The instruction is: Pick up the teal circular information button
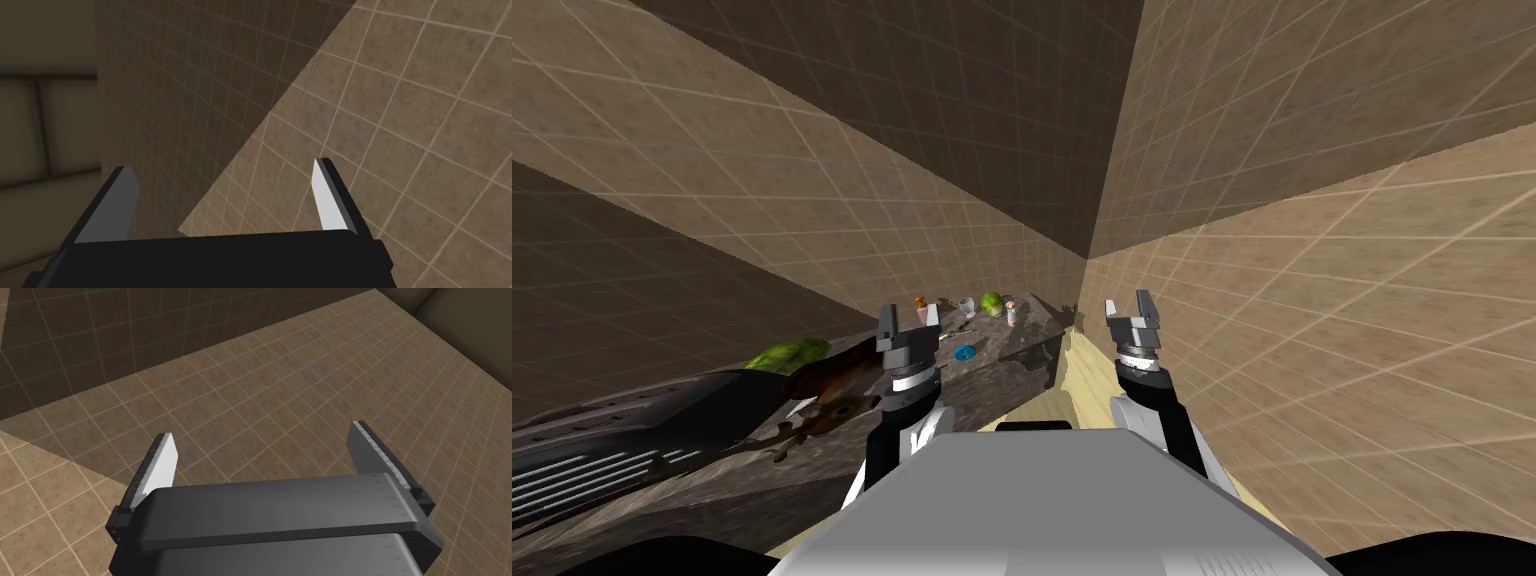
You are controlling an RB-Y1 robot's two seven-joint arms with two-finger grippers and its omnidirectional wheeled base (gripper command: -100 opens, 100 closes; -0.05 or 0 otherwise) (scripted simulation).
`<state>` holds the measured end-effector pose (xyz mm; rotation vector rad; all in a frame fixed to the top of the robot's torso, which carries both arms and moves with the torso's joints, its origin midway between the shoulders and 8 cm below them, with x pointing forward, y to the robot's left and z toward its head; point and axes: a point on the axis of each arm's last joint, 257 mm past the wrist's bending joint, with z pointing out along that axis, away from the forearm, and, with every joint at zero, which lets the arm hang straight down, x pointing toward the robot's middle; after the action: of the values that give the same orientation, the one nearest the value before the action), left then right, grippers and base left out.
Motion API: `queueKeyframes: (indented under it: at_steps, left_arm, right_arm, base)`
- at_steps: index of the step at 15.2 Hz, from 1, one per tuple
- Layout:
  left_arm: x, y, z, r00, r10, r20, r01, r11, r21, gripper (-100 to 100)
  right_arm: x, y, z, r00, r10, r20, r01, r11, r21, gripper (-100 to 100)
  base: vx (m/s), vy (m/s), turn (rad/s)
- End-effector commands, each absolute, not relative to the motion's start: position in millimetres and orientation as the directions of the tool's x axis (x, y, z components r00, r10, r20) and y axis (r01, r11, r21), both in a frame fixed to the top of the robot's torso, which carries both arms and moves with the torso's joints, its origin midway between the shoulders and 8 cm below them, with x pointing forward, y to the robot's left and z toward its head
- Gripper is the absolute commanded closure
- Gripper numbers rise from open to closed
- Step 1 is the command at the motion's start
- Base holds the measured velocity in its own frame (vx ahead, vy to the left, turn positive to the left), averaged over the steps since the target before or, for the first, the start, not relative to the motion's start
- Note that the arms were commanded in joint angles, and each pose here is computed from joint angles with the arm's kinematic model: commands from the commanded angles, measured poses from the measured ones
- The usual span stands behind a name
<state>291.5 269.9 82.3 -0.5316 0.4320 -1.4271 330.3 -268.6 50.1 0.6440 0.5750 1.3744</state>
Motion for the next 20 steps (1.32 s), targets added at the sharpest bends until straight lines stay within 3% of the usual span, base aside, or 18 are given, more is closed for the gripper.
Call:
queueKeyframes:
  at_steps: [1,20]
  left_arm:
    - [301,267,76,0.066,-0.998,0.022,0.787,0.038,-0.616,-100]
    - [377,273,14,-0.111,-0.986,0.128,0.521,-0.167,-0.837,-100]
  right_arm:
    - [330,-269,50,0.113,0.994,0.0,-0.698,0.08,0.712,0]
    - [330,-269,50,0.113,0.994,0.0,-0.698,0.08,0.712,0]
  base:
    - [-0.002,0.011,-0.069]
    - [-0.009,0.034,-0.085]
